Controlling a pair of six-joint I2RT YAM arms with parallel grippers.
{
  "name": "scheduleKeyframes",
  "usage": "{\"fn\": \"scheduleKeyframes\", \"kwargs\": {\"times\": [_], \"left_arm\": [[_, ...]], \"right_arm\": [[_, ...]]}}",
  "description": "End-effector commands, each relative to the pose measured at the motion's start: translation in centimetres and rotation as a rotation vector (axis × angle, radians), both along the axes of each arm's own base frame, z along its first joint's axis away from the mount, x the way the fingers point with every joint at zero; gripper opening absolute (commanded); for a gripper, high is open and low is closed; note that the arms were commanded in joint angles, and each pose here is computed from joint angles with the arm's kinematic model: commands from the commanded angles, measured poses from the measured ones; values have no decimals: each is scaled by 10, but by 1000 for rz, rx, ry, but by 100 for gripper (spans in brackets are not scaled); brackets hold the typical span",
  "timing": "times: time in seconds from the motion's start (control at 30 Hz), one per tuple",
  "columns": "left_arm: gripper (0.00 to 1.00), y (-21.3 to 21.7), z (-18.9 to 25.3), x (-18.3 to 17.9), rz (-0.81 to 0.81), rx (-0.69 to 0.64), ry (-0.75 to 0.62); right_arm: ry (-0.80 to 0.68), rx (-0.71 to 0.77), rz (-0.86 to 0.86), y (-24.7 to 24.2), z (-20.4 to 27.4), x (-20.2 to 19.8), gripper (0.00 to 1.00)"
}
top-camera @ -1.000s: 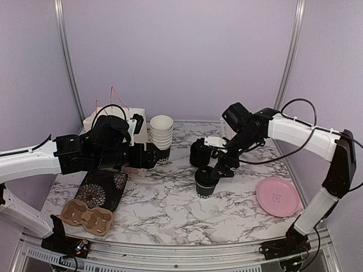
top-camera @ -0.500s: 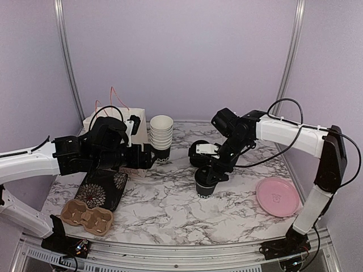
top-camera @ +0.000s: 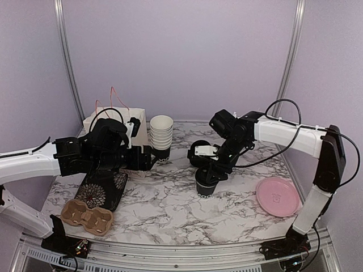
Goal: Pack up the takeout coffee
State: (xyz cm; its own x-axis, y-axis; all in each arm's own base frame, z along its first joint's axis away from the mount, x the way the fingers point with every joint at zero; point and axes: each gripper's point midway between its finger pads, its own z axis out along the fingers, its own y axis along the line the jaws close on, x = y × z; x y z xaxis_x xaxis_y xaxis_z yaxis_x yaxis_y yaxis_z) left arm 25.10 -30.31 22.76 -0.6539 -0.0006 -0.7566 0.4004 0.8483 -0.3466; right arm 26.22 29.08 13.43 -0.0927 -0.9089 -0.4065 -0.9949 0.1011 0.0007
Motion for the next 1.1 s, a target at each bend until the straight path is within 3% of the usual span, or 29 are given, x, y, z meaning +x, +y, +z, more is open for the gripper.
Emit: {"fn": "scheduleKeyframes", "kwargs": {"times": [0.0,0.67,0.93,1.07], "left_arm": [[88,1,2,0,0,-13,1],[88,-13,4,6,-40,-6,-6],[87,-13,15,13,-69,28,-58],[87,-13,32,25,-113,122,-141]], "right_arm": [[-17,3,-17,-5,19,-5,69],[-144,-6,-547,-185,36,50,67],[-139,1,-673,-220,19,77,67],[-103,-18,-688,-222,4,79,71]]}}
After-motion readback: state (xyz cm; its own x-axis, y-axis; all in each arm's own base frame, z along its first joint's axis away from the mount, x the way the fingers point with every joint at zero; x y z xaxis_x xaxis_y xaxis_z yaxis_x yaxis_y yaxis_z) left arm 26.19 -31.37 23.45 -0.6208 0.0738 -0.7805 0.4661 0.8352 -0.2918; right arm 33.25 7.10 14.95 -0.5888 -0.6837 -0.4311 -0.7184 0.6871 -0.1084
